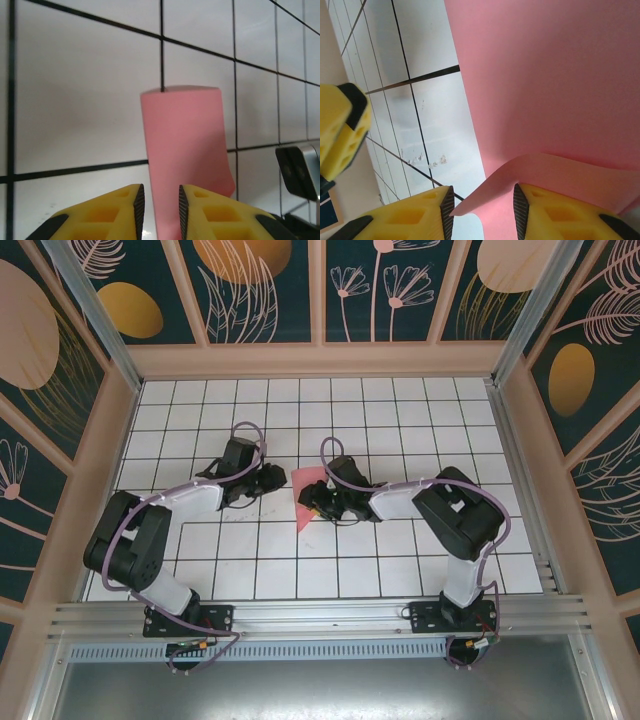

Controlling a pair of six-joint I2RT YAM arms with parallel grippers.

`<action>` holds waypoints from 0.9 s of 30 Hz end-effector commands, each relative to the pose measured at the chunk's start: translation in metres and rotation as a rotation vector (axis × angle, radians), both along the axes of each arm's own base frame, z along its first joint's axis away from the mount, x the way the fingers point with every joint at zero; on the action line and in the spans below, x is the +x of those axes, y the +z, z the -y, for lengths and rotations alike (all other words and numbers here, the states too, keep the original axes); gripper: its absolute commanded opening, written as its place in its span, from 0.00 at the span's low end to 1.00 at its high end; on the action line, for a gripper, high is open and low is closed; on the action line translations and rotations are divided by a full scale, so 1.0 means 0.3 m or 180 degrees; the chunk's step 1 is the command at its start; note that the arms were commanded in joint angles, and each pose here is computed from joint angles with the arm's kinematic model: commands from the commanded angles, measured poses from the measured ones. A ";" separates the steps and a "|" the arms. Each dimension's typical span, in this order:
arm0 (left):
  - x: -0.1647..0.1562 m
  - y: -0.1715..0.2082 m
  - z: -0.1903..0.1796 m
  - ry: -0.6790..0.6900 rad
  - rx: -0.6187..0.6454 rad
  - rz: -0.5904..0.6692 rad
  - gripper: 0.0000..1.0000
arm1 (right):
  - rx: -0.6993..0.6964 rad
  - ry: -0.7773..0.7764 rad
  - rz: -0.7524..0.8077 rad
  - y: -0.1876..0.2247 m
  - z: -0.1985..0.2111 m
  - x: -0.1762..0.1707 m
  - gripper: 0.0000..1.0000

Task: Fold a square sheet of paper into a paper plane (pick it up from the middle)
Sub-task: Third fold the triangle at the center of the table.

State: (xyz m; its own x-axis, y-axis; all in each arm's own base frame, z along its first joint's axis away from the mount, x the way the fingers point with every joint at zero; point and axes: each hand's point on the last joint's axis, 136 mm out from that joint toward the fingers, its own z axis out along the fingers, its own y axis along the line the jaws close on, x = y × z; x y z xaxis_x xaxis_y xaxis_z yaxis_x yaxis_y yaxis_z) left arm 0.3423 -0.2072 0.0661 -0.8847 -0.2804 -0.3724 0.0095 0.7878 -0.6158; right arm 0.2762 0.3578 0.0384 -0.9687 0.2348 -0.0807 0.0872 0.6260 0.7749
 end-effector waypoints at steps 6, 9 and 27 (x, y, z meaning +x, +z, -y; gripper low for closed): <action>-0.035 0.017 0.103 -0.0345 -0.0541 0.0014 0.17 | 0.0056 -0.0010 0.0171 0.044 0.014 -0.001 0.39; -0.033 -0.006 0.126 -0.0401 -0.0544 -0.0038 0.13 | 0.0060 -0.0002 0.0164 0.039 0.011 -0.002 0.38; -0.024 -0.202 0.134 -0.0347 -0.0083 -0.0439 0.03 | 0.0070 0.0066 0.0133 0.005 -0.009 0.002 0.36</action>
